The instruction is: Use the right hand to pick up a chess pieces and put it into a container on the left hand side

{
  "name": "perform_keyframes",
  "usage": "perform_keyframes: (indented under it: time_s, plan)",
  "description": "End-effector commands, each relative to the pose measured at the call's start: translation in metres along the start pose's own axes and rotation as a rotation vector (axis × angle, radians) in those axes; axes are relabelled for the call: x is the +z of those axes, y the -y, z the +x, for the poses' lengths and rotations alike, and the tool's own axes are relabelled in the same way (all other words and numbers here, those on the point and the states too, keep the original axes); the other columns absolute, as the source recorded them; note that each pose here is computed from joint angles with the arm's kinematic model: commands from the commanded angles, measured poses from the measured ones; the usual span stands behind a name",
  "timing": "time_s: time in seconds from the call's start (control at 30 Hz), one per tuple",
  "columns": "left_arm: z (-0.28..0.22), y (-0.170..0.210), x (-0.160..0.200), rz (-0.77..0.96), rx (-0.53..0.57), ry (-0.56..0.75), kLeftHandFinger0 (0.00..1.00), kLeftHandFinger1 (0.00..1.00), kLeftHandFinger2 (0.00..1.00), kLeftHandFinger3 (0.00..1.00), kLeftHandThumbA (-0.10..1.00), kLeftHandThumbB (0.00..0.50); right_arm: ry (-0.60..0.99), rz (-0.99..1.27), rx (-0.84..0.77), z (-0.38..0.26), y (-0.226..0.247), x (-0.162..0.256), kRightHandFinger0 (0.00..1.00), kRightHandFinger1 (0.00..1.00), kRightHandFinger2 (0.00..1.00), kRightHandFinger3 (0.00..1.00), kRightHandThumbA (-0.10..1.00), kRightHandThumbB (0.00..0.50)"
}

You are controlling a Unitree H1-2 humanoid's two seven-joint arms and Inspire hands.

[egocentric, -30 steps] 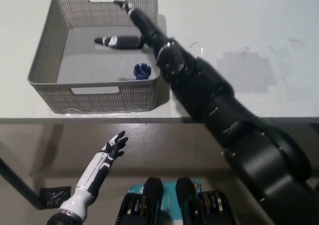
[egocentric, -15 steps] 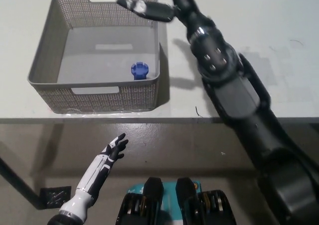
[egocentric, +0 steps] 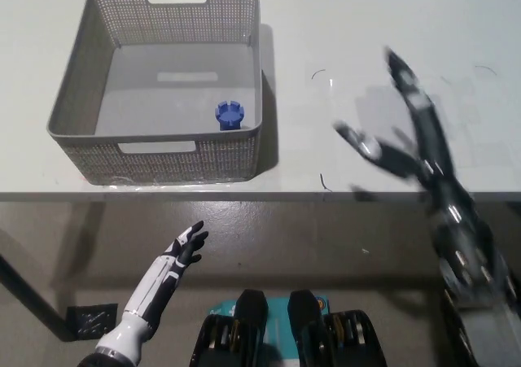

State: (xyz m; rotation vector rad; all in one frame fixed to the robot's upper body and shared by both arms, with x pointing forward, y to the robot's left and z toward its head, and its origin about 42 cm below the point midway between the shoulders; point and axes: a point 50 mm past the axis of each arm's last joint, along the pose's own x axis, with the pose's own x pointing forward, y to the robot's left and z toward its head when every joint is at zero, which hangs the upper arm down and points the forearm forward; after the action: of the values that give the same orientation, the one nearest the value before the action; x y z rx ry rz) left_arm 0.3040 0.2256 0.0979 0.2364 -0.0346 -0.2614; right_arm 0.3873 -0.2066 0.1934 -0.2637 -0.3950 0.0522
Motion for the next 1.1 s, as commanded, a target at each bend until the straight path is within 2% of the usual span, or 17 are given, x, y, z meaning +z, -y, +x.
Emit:
perform_keyframes:
  time_s: [0.0, 0.07, 0.17, 0.2, 0.3, 0.4, 0.47, 0.63, 0.77, 0.83, 0.93, 1.0, 1.07]
  plan:
    - [-0.004, -0.013, 0.007, 0.046, -0.003, 0.054, 1.00, 1.00, 1.00, 1.00, 1.00, 0.088, 0.064, 0.120, -0.040, -0.053, 0.018, 0.000, 1.00, 1.00, 1.00, 1.00, 1.00, 0.388]
    - [-0.004, -0.013, 0.007, 0.046, -0.011, 0.047, 1.00, 1.00, 1.00, 1.00, 1.00, 0.100, 0.011, 0.132, -0.031, -0.072, 0.014, -0.013, 1.00, 1.00, 1.00, 1.00, 1.00, 0.405]
    - [-0.001, -0.013, 0.009, 0.046, -0.015, 0.051, 1.00, 1.00, 1.00, 1.00, 1.00, 0.106, -0.038, 0.152, -0.004, -0.093, 0.008, -0.028, 1.00, 1.00, 1.00, 1.00, 1.00, 0.348]
    - [0.000, -0.014, 0.009, 0.049, -0.016, 0.053, 1.00, 1.00, 1.00, 1.00, 1.00, 0.112, -0.068, 0.184, 0.004, -0.101, 0.005, -0.035, 1.00, 1.00, 1.00, 1.00, 1.00, 0.361]
    - [-0.001, -0.013, 0.008, 0.052, -0.015, 0.053, 1.00, 1.00, 1.00, 1.00, 1.00, 0.125, -0.107, 0.208, 0.017, -0.118, 0.002, -0.043, 1.00, 1.00, 1.00, 1.00, 1.00, 0.355]
    - [0.001, -0.011, 0.007, 0.045, -0.018, 0.052, 1.00, 1.00, 1.00, 1.00, 1.00, 0.157, -0.140, 0.230, 0.021, -0.131, 0.003, -0.048, 1.00, 1.00, 1.00, 1.00, 1.00, 0.321]
    - [0.001, -0.012, 0.008, 0.047, -0.014, 0.049, 1.00, 1.00, 1.00, 1.00, 1.00, 0.166, -0.166, 0.218, 0.022, -0.139, 0.003, -0.053, 1.00, 1.00, 1.00, 1.00, 1.00, 0.336]
    - [0.003, -0.016, 0.009, 0.037, 0.005, 0.052, 1.00, 1.00, 1.00, 1.00, 1.00, 0.163, -0.184, 0.206, 0.049, -0.153, 0.004, -0.062, 1.00, 1.00, 1.00, 1.00, 1.00, 0.294]
    - [0.001, -0.014, 0.007, 0.024, 0.006, 0.038, 1.00, 1.00, 1.00, 1.00, 1.00, 0.173, -0.221, 0.220, 0.082, -0.162, 0.002, -0.064, 1.00, 1.00, 1.00, 1.00, 1.00, 0.311]
    - [-0.003, -0.013, 0.005, 0.026, 0.012, 0.032, 1.00, 1.00, 1.00, 1.00, 1.00, 0.168, -0.235, 0.226, 0.106, -0.166, 0.000, -0.065, 1.00, 1.00, 1.00, 1.00, 1.00, 0.306]
    - [-0.005, -0.009, 0.004, 0.010, 0.018, 0.027, 1.00, 1.00, 1.00, 1.00, 1.00, 0.155, -0.252, 0.223, 0.131, -0.167, -0.001, -0.066, 1.00, 1.00, 1.00, 1.00, 1.00, 0.324]
    - [-0.006, -0.012, 0.004, 0.011, 0.028, 0.031, 1.00, 1.00, 1.00, 1.00, 1.00, 0.130, -0.246, 0.220, 0.160, -0.163, -0.004, -0.066, 1.00, 1.00, 1.00, 1.00, 1.00, 0.311]
    - [-0.008, -0.013, 0.003, 0.010, 0.037, 0.031, 1.00, 1.00, 1.00, 1.00, 1.00, 0.126, -0.250, 0.220, 0.175, -0.162, -0.007, -0.067, 1.00, 1.00, 1.00, 1.00, 1.00, 0.313]
